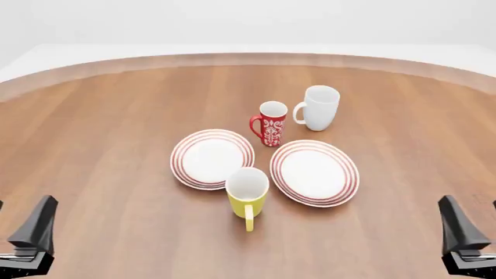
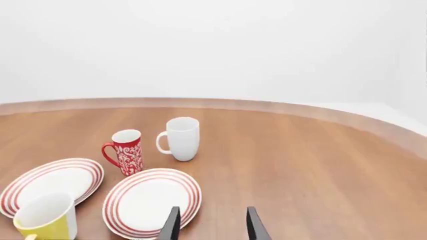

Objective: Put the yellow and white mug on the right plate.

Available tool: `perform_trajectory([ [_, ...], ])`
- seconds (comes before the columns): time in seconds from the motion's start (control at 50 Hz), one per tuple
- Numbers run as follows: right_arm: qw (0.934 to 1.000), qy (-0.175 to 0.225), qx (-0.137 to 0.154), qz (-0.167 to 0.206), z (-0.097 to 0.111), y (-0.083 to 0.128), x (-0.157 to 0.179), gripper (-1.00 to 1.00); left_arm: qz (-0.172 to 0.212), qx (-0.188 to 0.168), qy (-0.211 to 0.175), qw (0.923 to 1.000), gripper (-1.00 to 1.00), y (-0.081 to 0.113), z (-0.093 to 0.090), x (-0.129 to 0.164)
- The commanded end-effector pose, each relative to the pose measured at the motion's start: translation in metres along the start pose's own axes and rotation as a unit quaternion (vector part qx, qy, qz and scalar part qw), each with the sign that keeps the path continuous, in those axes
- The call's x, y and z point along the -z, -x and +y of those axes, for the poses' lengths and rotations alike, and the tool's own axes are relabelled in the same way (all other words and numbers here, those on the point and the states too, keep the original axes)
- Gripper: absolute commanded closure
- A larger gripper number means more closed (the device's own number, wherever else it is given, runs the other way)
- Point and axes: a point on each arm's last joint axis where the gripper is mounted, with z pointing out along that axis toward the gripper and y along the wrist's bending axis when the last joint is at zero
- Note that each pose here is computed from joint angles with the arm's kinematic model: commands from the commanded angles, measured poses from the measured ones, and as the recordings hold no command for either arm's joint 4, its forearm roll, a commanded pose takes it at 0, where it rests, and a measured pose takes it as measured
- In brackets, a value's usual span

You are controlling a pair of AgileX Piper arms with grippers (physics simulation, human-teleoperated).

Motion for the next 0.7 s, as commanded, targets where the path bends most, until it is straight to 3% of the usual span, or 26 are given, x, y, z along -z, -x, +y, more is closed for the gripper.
perform_trajectory([
  [0.02, 1.0000, 0.000, 0.007, 0.002, 0.000, 0.000, 0.000, -1.00, 0.000, 0.000, 0.000, 1.0000, -1.00, 0.000, 0.000, 0.000],
  [0.16, 1.0000, 0.002, 0.007, 0.002, 0.000, 0.001, 0.000, -1.00, 0.000, 0.000, 0.000, 1.0000, -1.00, 0.000, 0.000, 0.000],
  [0.22, 0.9995, 0.000, 0.031, 0.000, 0.000, 0.008, 0.001, -1.00, 0.000, 0.000, 0.000, 1.0000, -1.00, 0.000, 0.000, 0.000],
  [0.28, 0.9997, 0.010, 0.022, 0.001, 0.001, 0.028, 0.003, -1.00, 0.000, 0.000, 0.000, 1.0000, -1.00, 0.000, 0.000, 0.000],
  [0.32, 0.9994, 0.016, 0.030, 0.005, 0.002, 0.018, 0.003, -1.00, 0.000, 0.000, 0.000, 1.0000, -1.00, 0.000, 0.000, 0.000],
  [0.38, 0.9991, 0.029, 0.022, 0.024, 0.003, 0.024, 0.000, -1.00, 0.000, 0.000, 0.000, 1.0000, -1.00, 0.000, 0.000, 0.000],
  [0.4, 0.9985, 0.034, 0.033, 0.026, 0.003, 0.028, -0.001, -1.00, 0.000, 0.000, 0.000, 1.0000, -1.00, 0.000, 0.000, 0.000],
  [0.44, 0.9985, 0.041, 0.013, 0.033, 0.004, 0.048, -0.006, -1.00, 0.000, 0.000, 0.000, 1.0000, -1.00, 0.000, 0.000, 0.000],
  [0.54, 0.9960, 0.072, 0.024, 0.047, 0.009, 0.063, -0.011, -1.00, 0.000, 0.000, 0.000, 1.0000, -1.00, 0.000, 0.000, 0.000],
  [0.68, 0.9908, 0.111, 0.002, 0.078, 0.015, 0.094, -0.021, -1.00, 0.000, 0.000, 0.000, 1.0000, -1.00, 0.000, 0.000, 0.000],
  [0.7, 0.9902, 0.111, 0.009, 0.084, 0.016, 0.099, -0.024, -1.00, 0.000, 0.000, 0.000, 1.0000, -1.00, 0.000, 0.000, 0.000],
])
